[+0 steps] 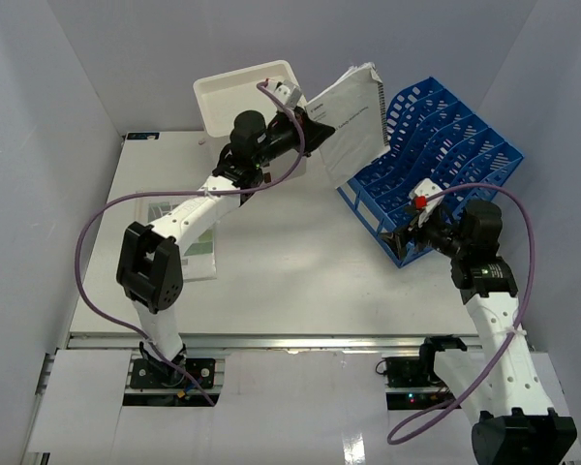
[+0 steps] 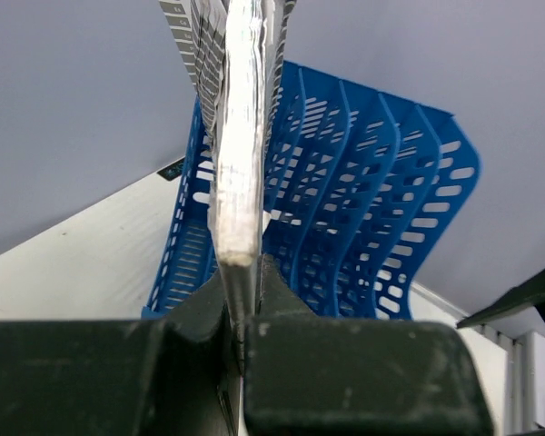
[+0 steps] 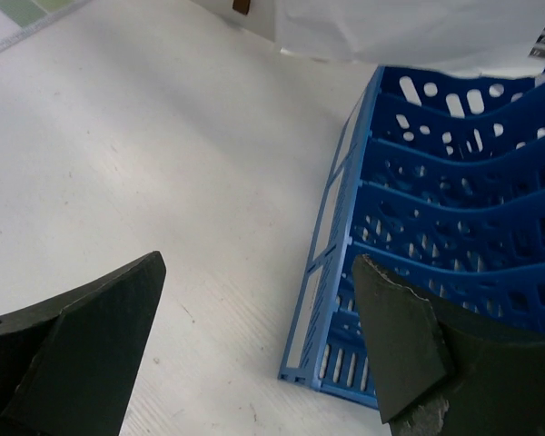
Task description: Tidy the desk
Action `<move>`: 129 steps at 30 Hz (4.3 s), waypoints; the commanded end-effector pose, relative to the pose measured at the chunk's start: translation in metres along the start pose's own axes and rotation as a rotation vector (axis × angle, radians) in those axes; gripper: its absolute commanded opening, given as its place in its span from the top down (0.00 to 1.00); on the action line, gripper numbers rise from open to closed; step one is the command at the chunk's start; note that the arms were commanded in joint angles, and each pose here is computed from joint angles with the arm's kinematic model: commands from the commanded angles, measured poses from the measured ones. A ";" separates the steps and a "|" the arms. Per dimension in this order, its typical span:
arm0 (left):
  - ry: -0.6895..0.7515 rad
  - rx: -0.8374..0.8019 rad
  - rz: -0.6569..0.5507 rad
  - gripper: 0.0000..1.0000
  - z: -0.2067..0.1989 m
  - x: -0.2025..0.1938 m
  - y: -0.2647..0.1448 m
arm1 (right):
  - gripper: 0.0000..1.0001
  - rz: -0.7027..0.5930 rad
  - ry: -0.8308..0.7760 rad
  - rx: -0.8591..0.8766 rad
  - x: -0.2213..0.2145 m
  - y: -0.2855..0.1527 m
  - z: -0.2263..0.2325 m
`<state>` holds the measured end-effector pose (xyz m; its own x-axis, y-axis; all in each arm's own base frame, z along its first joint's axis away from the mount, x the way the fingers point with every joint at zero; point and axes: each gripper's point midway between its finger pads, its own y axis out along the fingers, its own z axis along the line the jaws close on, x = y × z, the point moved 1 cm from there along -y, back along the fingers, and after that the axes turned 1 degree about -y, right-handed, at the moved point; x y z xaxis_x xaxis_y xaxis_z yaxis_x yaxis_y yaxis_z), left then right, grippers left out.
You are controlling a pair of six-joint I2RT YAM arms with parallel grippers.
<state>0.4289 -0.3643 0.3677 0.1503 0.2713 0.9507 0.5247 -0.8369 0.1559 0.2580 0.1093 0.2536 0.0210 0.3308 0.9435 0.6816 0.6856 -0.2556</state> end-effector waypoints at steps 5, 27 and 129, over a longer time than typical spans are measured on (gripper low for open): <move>0.189 -0.020 -0.066 1.00 -0.012 0.032 0.037 | 0.13 -0.049 0.032 0.006 -0.013 -0.011 -0.011; 0.301 -0.182 -0.140 1.00 -0.030 0.032 0.066 | 0.17 0.025 0.036 -0.038 -0.044 -0.006 -0.019; 0.460 0.006 -0.367 1.00 -0.021 0.103 0.076 | 0.16 -0.013 0.061 0.003 -0.047 -0.005 -0.013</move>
<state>0.4786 -0.4074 0.4617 -0.3889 0.2613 0.8835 0.5436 -0.7091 0.4490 0.2626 0.0814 0.2058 0.0900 0.2908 0.9525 0.6747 0.6857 -0.2731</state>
